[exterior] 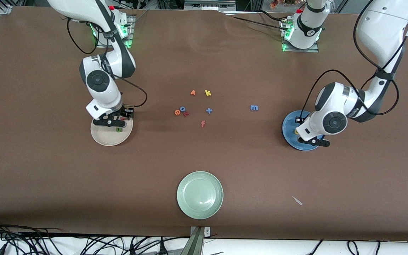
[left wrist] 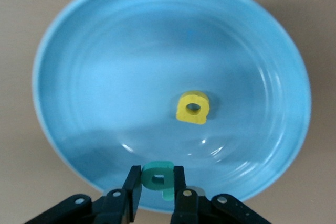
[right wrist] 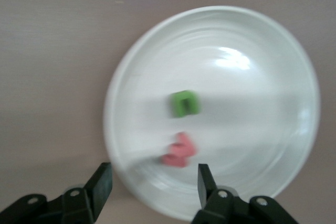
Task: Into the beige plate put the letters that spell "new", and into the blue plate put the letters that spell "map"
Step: 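Grasp the orange o with the right gripper while the left gripper grasps the blue E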
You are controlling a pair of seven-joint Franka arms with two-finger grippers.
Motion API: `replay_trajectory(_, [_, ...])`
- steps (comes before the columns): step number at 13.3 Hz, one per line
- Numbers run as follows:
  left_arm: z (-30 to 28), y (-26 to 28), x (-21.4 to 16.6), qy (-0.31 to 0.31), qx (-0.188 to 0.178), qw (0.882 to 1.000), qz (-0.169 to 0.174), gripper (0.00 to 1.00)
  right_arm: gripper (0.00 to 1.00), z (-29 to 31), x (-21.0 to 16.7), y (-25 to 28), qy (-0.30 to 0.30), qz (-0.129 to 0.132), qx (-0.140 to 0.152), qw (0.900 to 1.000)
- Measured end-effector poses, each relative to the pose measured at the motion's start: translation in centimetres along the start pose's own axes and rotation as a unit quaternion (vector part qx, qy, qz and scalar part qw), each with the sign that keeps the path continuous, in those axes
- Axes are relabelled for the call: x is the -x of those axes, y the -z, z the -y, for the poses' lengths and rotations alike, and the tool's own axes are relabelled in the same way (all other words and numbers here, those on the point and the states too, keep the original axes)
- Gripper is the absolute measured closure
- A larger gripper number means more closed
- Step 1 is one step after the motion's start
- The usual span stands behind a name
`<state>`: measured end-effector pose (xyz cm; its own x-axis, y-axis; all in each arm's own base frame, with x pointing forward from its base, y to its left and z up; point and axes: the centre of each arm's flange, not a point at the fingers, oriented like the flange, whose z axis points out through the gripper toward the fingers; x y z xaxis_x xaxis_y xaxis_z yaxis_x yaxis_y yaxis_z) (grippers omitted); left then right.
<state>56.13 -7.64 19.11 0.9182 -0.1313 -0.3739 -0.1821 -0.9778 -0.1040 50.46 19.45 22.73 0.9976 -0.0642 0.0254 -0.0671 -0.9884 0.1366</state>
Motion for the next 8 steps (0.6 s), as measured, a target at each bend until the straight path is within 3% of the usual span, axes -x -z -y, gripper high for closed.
replay_trajectory(4, [-0.7,1.9,0.0,0.001,0.001,1.0,-0.013,0.24,0.26,9.6,3.9,2.3,-0.098,-0.007,-0.035,0.995])
replay_trajectory(6, [-1.9,4.6,0.4,0.028,0.035,0.999,-0.024,0.02,0.26,13.0,5.0,3.0,-0.144,-0.007,-0.048,0.988])
replay_trajectory(8, [-2.7,6.8,1.1,0.084,0.063,0.994,-0.029,0.0,0.26,15.2,5.3,2.5,-0.185,-0.007,-0.054,0.981])
